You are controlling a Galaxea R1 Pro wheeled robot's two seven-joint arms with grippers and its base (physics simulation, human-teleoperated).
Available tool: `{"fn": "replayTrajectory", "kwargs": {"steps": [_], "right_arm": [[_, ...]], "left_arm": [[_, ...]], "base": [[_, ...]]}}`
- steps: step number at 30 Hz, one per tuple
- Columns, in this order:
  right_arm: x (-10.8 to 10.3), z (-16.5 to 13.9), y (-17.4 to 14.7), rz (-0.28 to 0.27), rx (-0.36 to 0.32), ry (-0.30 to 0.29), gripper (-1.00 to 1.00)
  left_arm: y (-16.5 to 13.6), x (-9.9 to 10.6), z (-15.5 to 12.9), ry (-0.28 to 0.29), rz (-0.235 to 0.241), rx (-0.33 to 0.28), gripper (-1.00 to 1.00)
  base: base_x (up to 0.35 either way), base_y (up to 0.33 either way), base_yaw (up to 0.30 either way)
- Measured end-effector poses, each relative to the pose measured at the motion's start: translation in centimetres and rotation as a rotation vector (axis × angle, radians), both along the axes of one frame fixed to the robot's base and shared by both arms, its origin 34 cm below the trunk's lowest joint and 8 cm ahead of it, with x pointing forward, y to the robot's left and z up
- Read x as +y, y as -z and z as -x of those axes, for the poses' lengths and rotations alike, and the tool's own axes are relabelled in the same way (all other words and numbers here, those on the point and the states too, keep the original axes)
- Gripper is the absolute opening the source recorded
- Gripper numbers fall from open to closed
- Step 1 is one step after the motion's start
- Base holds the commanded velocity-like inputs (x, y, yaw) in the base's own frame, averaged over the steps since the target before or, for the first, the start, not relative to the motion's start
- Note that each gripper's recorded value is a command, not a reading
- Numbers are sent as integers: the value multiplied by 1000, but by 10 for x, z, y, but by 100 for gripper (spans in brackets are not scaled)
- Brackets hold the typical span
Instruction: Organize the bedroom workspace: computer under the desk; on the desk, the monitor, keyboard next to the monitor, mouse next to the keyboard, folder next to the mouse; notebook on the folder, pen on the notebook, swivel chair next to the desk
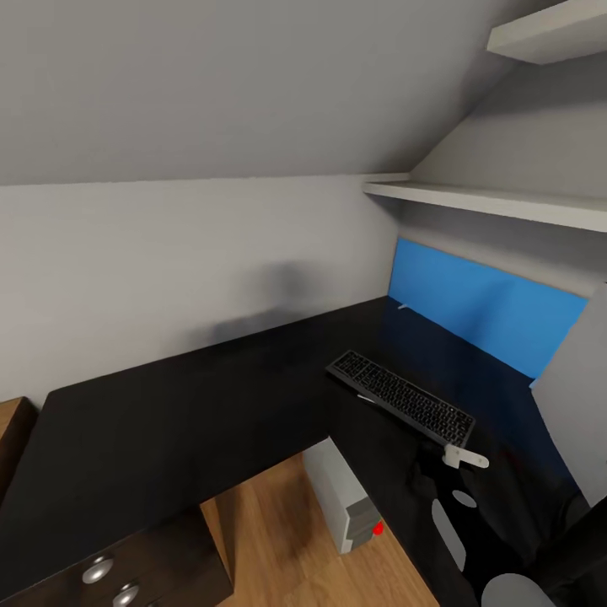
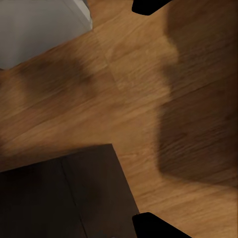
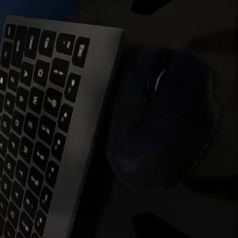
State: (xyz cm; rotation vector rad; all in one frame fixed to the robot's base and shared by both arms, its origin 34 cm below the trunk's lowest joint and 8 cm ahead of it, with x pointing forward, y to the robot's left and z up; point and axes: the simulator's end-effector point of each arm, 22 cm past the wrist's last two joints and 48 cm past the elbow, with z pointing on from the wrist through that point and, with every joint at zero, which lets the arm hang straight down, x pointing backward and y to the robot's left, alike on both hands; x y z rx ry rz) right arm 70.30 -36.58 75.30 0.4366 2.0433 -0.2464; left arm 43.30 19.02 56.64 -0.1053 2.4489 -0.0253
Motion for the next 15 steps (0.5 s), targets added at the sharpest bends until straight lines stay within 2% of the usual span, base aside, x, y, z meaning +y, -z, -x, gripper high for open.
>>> {"fn": "replayTrajectory", "kwargs": {"steps": [15], "right_arm": [[1,0,0,-1,0,0,100]], "left_arm": [[0,0,0,1,1,1,100]], "base": [[3,0,0]]}}
